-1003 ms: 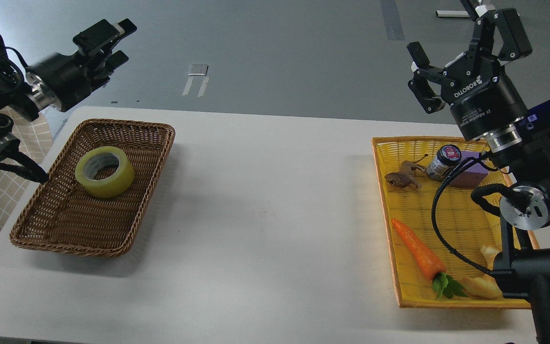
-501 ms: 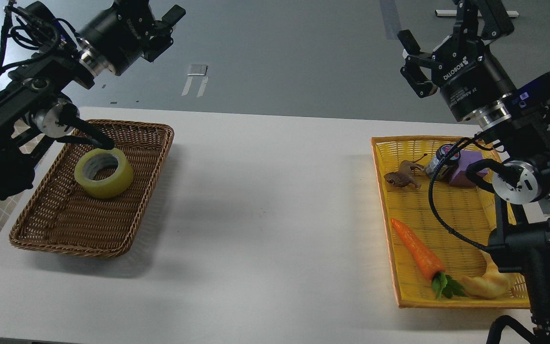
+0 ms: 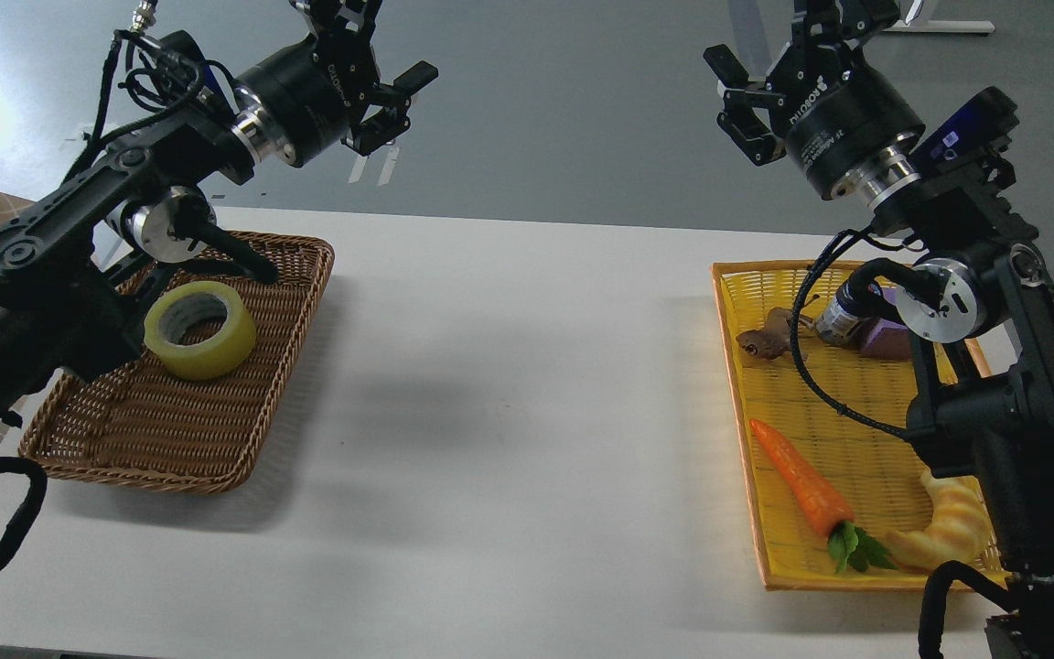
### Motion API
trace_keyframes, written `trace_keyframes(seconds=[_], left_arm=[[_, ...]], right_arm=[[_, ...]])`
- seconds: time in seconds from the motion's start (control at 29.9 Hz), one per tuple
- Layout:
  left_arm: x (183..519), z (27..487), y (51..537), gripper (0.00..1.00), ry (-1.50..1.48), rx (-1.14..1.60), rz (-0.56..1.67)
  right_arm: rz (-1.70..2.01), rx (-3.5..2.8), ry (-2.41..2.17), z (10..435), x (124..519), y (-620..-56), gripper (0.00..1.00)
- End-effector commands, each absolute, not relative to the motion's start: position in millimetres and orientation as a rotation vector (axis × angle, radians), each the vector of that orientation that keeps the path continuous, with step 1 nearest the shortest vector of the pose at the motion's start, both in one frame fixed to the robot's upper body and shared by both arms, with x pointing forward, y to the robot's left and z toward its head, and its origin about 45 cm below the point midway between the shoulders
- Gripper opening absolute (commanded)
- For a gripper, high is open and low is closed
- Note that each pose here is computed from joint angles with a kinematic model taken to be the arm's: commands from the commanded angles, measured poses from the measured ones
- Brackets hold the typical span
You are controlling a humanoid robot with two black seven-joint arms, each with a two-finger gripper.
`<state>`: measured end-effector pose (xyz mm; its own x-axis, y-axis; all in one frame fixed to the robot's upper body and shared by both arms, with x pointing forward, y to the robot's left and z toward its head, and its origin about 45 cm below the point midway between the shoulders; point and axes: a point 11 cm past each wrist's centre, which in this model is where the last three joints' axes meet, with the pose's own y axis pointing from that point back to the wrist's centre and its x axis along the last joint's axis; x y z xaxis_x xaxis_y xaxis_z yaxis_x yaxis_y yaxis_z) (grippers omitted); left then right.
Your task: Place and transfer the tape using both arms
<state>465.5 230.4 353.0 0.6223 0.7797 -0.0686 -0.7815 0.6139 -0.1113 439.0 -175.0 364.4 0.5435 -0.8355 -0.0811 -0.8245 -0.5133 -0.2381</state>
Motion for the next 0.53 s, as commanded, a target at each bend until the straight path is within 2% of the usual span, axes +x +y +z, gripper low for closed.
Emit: trace_keyframes(seconds=[0.0,0.07,0.13,0.5], left_arm=[[463.7,347.9,231.3,0.98,0.091,-0.200,0.910],[455.1,319.3,239.9,0.98,0.185,-0.190,0.923],[452.6,312.8,243.6,0.98,0.213,-0.200,0.924],[442.3,311.1,249.1,0.98,0.254,-0.335,0.944]], right_arm=[[-0.055,-2.538,1.415,366.9,443.3,-173.1,1.00],[-0.050,-2.559,1.411,362.9,442.7,-167.6,1.00],[-0.052,-2.551,1.406,363.8,442.6,-167.7,1.00],[-0.054,-2.545,1.400,365.3,442.3,-168.2,1.00]])
